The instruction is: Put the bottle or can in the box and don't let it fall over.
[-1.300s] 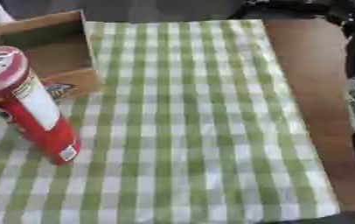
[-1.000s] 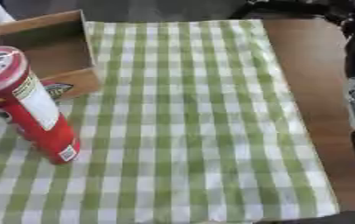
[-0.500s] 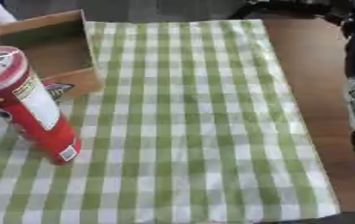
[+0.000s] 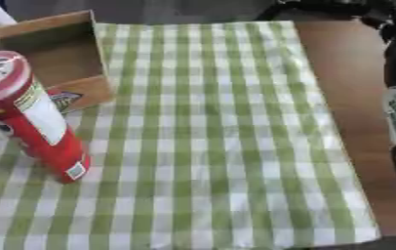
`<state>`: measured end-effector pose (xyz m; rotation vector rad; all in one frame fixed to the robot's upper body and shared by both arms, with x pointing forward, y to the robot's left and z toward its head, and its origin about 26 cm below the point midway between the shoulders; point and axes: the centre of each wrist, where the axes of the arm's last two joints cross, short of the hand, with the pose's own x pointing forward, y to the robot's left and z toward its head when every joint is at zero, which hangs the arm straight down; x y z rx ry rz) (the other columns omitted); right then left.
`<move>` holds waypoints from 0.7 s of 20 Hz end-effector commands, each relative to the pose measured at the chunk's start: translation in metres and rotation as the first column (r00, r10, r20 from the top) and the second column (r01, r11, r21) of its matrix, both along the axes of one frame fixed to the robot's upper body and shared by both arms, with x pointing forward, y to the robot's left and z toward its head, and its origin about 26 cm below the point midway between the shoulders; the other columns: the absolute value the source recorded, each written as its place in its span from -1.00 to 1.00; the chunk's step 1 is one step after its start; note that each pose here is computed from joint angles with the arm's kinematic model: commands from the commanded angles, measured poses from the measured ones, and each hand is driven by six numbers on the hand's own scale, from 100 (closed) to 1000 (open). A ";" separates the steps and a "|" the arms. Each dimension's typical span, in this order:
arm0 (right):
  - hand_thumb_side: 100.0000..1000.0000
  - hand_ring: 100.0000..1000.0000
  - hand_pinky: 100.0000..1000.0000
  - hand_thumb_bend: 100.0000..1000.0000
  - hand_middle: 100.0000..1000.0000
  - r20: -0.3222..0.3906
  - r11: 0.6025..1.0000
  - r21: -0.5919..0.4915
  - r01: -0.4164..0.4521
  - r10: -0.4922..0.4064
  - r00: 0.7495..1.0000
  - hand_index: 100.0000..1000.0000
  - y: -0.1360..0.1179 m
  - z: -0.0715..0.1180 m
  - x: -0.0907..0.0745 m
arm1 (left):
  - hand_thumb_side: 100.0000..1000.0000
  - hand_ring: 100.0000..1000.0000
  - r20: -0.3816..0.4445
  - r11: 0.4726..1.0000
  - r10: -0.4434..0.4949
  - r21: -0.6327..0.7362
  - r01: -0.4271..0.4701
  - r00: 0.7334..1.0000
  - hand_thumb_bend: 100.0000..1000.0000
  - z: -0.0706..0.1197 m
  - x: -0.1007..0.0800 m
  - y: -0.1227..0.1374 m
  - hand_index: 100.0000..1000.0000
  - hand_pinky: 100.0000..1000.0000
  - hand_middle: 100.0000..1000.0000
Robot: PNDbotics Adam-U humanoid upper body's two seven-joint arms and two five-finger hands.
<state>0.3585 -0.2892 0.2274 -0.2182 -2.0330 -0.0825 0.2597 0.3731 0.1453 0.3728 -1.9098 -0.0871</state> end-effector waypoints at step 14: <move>0.35 0.67 0.61 -0.61 0.66 0.029 1.000 -0.012 -0.005 0.005 1.000 0.68 0.000 0.009 -0.002 | -0.88 0.72 -0.068 0.994 -0.087 0.055 0.091 0.994 0.85 0.002 0.004 -0.022 0.74 1.00 0.82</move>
